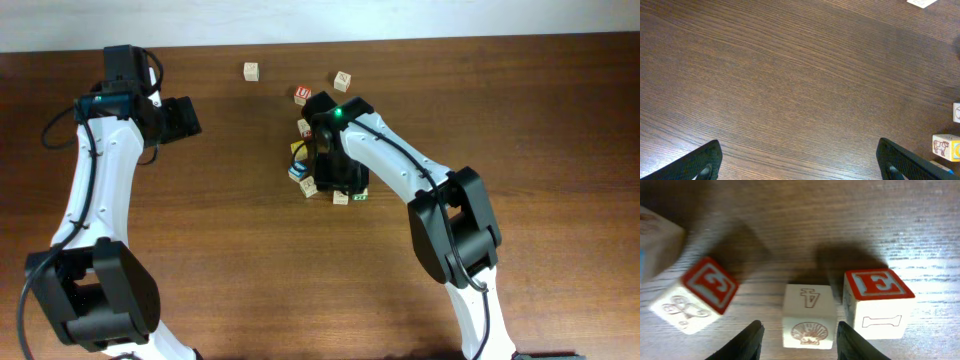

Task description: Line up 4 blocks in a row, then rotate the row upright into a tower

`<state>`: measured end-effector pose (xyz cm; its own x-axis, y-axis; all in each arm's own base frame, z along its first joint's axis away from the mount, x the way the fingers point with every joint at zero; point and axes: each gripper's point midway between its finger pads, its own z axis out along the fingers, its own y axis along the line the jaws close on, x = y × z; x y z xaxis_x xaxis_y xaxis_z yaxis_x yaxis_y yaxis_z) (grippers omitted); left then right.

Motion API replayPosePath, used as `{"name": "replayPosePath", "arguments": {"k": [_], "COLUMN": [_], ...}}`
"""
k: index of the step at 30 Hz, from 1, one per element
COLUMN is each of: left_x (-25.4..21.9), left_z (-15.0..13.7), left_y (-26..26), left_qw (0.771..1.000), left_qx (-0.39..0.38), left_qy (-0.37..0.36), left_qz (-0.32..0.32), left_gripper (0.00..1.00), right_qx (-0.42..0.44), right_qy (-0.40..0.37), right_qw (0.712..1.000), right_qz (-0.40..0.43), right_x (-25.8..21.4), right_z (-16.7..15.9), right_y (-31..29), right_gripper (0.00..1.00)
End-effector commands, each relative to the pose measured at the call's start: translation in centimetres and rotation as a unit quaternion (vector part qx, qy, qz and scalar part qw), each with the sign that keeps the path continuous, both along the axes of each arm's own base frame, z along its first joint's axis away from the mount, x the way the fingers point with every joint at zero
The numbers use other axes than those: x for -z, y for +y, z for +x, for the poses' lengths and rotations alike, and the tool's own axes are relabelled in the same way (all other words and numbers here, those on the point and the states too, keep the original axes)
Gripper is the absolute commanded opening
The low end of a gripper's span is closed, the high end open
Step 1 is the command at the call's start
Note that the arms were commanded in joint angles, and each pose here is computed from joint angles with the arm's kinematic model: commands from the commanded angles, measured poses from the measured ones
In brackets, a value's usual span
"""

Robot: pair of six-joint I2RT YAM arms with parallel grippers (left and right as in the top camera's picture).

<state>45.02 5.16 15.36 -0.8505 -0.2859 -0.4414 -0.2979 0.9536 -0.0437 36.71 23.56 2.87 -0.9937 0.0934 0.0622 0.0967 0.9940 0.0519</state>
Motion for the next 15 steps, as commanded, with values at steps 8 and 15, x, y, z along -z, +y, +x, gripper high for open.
{"name": "replayPosePath", "arguments": {"k": [8, 15], "left_x": [-0.9, -0.9], "left_z": [0.8, 0.8], "left_y": [0.2, 0.5], "left_qw": [1.0, 1.0], "left_qx": [-0.005, -0.008], "left_qy": [-0.017, -0.018], "left_qz": [0.004, 0.011], "left_gripper": [0.97, 0.98], "right_qx": [-0.134, -0.311], "right_qy": [-0.075, -0.086], "right_qw": [0.986, 0.945], "right_qz": [0.067, 0.043], "right_x": [-4.4, -1.5], "right_z": [2.5, 2.2], "right_y": [5.3, 6.5], "right_gripper": [0.48, 0.47]}}
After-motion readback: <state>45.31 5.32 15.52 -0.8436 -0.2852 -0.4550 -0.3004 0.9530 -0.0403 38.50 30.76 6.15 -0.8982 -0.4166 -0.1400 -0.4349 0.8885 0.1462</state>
